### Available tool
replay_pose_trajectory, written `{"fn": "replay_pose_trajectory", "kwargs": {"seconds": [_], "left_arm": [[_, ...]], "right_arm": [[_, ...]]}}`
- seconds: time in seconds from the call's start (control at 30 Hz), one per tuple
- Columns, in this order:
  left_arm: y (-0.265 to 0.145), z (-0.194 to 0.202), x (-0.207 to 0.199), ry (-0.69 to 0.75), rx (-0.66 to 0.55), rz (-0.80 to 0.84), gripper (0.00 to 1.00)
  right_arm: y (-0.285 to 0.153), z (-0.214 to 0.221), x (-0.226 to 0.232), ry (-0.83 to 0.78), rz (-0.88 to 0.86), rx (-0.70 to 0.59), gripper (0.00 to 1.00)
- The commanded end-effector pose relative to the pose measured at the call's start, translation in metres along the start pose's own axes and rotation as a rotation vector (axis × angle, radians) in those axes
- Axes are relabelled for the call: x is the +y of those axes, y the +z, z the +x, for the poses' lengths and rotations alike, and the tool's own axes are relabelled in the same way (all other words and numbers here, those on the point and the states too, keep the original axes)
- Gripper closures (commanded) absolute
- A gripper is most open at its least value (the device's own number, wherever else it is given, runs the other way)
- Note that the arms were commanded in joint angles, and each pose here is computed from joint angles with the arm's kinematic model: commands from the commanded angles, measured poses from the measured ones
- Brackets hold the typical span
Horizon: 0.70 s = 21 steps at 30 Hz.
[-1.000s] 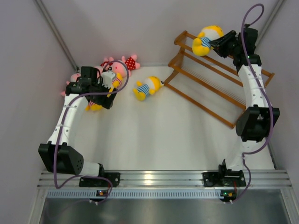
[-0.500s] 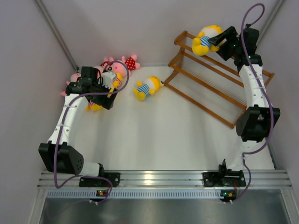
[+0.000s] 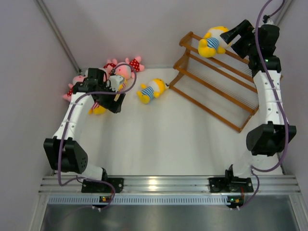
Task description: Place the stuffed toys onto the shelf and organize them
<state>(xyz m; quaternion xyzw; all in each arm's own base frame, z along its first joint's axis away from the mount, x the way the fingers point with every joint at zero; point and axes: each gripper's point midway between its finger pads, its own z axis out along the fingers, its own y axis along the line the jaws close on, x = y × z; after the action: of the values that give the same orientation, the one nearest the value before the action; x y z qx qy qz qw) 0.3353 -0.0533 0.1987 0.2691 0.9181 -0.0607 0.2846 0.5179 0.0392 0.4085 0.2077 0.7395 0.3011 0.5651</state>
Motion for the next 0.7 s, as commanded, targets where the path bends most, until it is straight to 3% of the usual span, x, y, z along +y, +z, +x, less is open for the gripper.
{"fn": "replay_pose_trajectory", "kwargs": {"seconds": [0.0,0.2,0.27,0.4,0.47,0.53,0.67], "left_arm": [[0.013,-0.022,-0.002,0.031,-0.045,0.066,0.12],[0.044,-0.079,0.008,0.093,-0.076,0.033,0.09],[0.056,-0.098,-0.010,0.155,-0.094,0.051,0.07],[0.105,-0.136,-0.013,0.166,-0.138,0.076,0.05],[0.140,-0.135,-0.009,0.137,-0.094,0.087,0.05],[0.150,-0.150,-0.007,0.116,-0.117,0.090,0.05],[0.183,-0.144,-0.029,0.083,-0.101,0.226,0.05]], "right_arm": [[-0.038,-0.023,0.013,-0.086,0.006,-0.065,0.13],[-0.088,-0.015,0.026,-0.218,-0.003,-0.097,0.15],[-0.097,-0.002,0.017,-0.259,0.023,-0.086,0.15],[-0.127,0.018,0.011,-0.300,0.025,-0.086,0.15],[-0.139,0.025,0.012,-0.316,0.013,-0.083,0.15],[-0.142,0.039,0.006,-0.320,0.008,-0.047,0.15],[-0.153,0.065,0.001,-0.323,-0.017,0.011,0.15]]}}
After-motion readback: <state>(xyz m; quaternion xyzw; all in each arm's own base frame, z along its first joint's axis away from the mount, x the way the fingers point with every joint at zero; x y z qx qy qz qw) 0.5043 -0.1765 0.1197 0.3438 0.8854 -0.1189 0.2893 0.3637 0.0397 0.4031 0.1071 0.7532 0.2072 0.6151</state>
